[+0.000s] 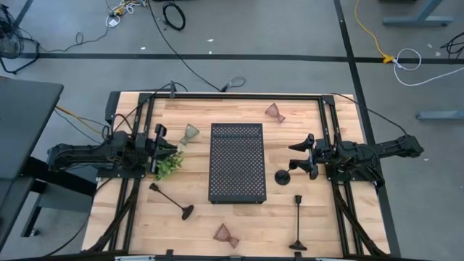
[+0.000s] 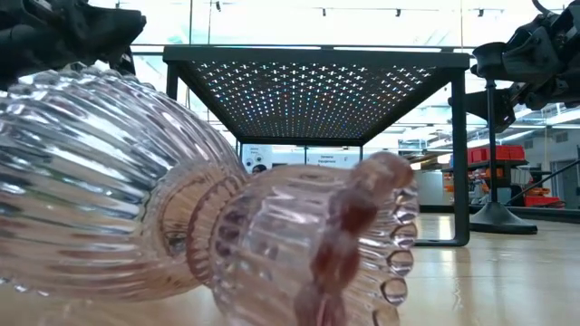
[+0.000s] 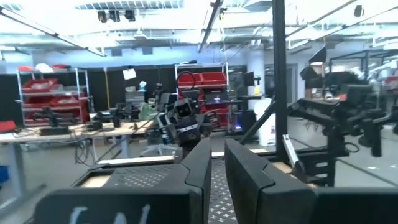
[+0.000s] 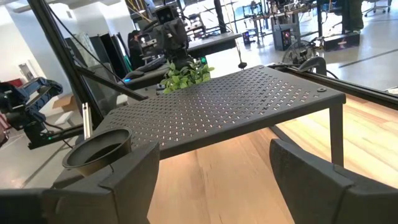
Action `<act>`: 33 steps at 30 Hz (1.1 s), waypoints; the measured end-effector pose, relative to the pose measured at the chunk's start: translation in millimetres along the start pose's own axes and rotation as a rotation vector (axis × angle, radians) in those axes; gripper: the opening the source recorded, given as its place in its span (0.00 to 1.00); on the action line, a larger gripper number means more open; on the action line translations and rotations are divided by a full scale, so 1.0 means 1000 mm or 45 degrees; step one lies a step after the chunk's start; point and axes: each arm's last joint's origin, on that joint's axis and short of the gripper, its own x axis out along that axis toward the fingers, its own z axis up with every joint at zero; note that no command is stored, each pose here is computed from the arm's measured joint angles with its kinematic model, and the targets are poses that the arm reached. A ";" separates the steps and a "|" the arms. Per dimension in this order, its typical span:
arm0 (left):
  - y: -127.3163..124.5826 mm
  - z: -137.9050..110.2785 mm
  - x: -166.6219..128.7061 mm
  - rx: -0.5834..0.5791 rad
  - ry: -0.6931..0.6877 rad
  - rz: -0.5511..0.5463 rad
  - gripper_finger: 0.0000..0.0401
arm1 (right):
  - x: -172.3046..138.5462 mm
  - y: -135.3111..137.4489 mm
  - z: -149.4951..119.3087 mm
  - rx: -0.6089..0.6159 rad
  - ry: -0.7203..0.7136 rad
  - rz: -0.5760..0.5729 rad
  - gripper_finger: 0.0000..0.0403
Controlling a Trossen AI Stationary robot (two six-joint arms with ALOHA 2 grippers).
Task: Pick & Place candle stick holders
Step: Put the left black candle holder on the shelf
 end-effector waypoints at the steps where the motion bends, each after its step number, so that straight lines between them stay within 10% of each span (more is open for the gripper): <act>1: 0.000 0.000 0.000 -0.021 -0.001 -0.001 0.13 | 0.000 0.000 0.000 0.000 0.000 0.000 0.75; 19: -0.002 0.006 0.001 -0.375 -0.013 -0.115 0.13 | 0.000 0.000 0.000 -0.001 0.000 0.000 0.75; 33: 0.002 0.079 0.033 -0.354 0.473 -0.029 0.13 | 0.000 0.000 0.000 0.000 -0.001 0.000 0.75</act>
